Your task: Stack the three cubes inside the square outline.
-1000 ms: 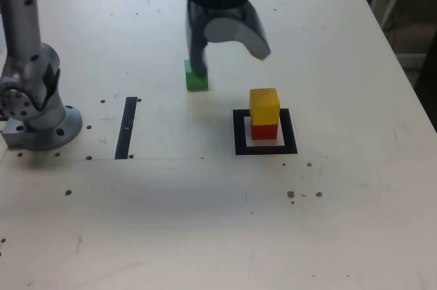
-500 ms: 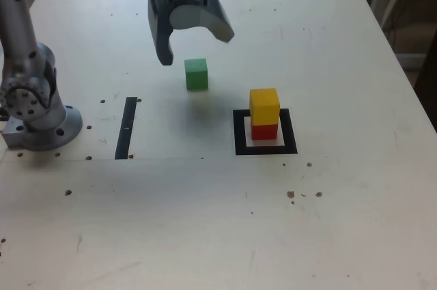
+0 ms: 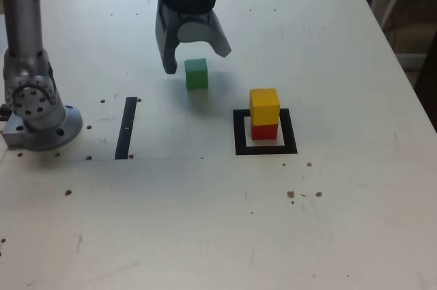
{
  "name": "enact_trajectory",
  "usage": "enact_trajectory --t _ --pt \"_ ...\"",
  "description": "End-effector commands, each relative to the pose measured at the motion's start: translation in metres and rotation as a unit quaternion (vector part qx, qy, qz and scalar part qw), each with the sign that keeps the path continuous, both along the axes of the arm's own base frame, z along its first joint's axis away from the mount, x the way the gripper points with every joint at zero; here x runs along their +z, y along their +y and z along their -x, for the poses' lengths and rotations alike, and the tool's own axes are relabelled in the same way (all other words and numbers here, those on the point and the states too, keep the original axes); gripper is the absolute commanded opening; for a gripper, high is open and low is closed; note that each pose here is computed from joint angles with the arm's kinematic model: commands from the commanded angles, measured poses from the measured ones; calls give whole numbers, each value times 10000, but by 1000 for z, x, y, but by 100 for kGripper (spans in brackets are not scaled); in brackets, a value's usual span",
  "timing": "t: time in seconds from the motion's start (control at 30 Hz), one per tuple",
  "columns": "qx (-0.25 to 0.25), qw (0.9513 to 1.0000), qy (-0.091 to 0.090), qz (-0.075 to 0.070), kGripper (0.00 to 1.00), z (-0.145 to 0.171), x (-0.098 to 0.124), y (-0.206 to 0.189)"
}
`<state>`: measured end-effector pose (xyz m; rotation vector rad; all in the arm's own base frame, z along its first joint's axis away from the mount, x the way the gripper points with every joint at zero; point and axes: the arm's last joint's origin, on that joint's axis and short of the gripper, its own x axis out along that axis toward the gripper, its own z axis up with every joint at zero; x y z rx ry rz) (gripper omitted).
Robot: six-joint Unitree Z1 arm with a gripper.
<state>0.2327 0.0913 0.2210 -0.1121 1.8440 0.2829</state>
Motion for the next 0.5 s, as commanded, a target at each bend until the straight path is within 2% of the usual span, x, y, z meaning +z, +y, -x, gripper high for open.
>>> enact_trajectory --t 0.0,0.23,0.47 --pt "-7 10000 5 5 92 0 -6 1" --pt "44 9999 -121 -41 86 4 -27 7" --pt "37 9998 -169 -38 65 1 -29 8"
